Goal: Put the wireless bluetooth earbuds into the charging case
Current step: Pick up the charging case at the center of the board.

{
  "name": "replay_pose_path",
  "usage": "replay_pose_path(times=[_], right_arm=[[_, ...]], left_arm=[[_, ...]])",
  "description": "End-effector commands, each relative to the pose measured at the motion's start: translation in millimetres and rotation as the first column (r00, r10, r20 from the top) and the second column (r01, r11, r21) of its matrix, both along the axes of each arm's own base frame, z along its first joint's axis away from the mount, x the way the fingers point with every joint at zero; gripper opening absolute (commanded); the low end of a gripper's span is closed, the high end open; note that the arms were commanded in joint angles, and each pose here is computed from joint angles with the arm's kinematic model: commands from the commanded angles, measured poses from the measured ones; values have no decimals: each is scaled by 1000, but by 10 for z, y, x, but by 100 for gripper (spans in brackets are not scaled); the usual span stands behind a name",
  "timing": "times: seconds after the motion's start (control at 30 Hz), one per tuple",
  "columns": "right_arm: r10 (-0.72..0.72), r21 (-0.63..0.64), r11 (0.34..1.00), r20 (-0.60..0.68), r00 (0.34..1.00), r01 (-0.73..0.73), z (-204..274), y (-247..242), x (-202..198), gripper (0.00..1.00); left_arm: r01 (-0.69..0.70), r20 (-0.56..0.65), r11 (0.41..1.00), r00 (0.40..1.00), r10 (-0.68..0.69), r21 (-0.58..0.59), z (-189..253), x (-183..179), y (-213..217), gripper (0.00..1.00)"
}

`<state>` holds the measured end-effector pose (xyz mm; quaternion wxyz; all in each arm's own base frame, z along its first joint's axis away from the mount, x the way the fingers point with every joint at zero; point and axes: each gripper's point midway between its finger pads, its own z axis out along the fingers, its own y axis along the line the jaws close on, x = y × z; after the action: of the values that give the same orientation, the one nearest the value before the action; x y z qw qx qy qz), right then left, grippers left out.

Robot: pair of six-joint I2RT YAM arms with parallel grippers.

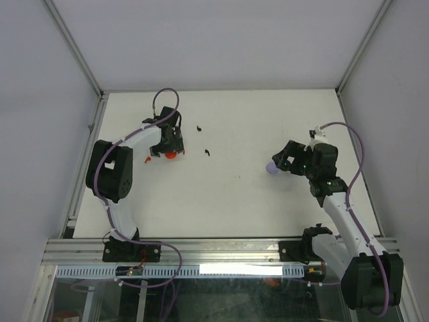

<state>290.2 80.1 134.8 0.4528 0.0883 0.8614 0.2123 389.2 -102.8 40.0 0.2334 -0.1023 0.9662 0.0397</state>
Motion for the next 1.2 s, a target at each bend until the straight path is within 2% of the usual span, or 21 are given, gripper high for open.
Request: replay_pose_path(times=[0.0, 0.23, 0.43, 0.57, 0.67, 0.8, 0.9, 1.03, 1.17], right_arm=[[-19, 16, 1000, 126, 992, 17, 263, -18, 86, 99], [-11, 37, 999, 147, 989, 5, 289, 15, 48, 99], [42, 55, 997, 174, 984, -52, 357, 108, 31, 99], [77, 72, 993, 182, 980, -92, 398, 178, 18, 99], [160, 85, 980, 200, 967, -180, 461, 311, -3, 99], [311, 100, 935, 221, 924, -339, 612, 583, -56, 99], [371, 90, 914, 214, 904, -396, 643, 729, -62, 99], [400, 88, 900, 218, 890, -426, 715, 871, -32, 99], [427, 102, 886, 202, 882, -452, 789, 997, 21, 99]], left_arm=[[-48, 55, 999, 997, 48, -5, 104, 212, 15, 78], [-60, 34, 998, 998, 60, -7, -59, 278, -10, 70], [-65, 18, 998, 998, 65, -6, -106, 206, 7, 48], [-44, 25, 999, 999, 44, -11, -13, 106, 22, 42], [-8, 39, 1000, 999, 9, -30, 101, 24, -7, 37], [68, 89, 997, 994, -65, -28, 315, -71, -92, 33], [155, 145, 988, 978, -150, -19, 505, -127, -245, 33], [293, 240, 956, 926, -292, 32, 809, -210, -516, 30], [426, 317, 898, 841, -438, 110, 1089, -316, -801, 29]])
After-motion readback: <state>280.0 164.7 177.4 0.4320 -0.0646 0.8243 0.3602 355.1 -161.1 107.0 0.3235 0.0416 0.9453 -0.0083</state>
